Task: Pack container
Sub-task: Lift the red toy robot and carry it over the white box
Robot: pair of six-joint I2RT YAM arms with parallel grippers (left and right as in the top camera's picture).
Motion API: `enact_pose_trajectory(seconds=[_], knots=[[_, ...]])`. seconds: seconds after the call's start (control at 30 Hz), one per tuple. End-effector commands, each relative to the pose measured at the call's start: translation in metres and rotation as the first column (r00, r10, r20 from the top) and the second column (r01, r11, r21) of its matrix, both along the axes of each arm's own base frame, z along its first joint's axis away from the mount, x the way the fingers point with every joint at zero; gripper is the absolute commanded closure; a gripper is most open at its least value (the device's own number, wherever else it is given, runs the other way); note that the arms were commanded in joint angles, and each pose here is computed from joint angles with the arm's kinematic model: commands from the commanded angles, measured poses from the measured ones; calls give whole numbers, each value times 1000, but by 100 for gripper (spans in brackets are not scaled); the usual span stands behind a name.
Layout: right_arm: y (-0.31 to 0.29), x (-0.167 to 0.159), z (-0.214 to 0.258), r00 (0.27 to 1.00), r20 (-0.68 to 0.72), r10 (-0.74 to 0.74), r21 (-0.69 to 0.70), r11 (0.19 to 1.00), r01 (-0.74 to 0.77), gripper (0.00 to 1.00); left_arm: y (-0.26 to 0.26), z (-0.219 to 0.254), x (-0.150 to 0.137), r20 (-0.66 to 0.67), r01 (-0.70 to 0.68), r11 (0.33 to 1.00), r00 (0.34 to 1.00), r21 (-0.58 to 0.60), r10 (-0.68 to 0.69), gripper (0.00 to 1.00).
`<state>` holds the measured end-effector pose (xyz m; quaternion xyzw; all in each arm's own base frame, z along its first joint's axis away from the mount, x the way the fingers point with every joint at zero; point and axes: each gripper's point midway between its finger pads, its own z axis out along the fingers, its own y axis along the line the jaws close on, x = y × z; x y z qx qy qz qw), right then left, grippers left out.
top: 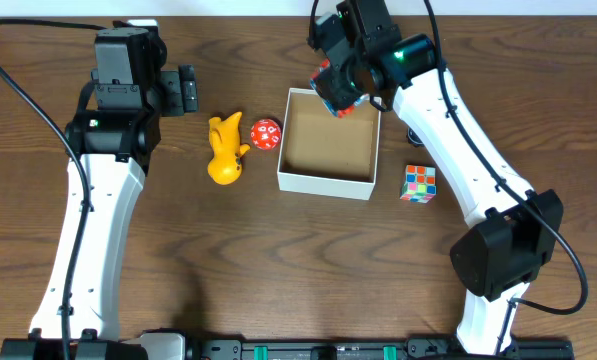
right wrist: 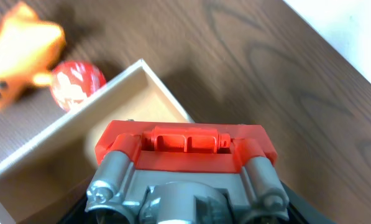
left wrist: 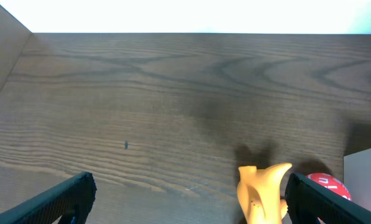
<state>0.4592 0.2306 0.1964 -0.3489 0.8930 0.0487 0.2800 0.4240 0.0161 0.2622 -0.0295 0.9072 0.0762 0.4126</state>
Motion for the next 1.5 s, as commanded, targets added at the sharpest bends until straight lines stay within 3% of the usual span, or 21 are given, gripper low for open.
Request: enact_pose_trajectory(seconds=[0.0, 0.1, 0.17, 0.5, 0.87, 1.47], knots=[[-4, -3, 22, 988, 78, 130, -84, 989, -124, 56, 4, 10, 0, 22, -10, 1000, 1000, 11, 10, 2], [-4, -3, 21, 974, 92, 205, -131, 973, -192, 44, 4, 10, 0, 22, -10, 1000, 1000, 11, 10, 2], [-3, -3, 22, 961, 105, 254, -161, 958, -236, 42, 4, 10, 0, 22, -10, 1000, 1000, 11, 10, 2], [-5, -6, 14, 949, 88, 303, -194, 940, -282, 43, 4, 10, 0, 22, -10, 1000, 1000, 11, 10, 2], [-4, -21, -41, 945, -9, 327, -172, 931, -323, 45, 4, 10, 0, 22, -10, 1000, 1000, 11, 10, 2], [0, -14, -74, 931, 30, 365, -191, 916, -353, 43, 4, 10, 0, 22, -10, 1000, 1000, 11, 10, 2]])
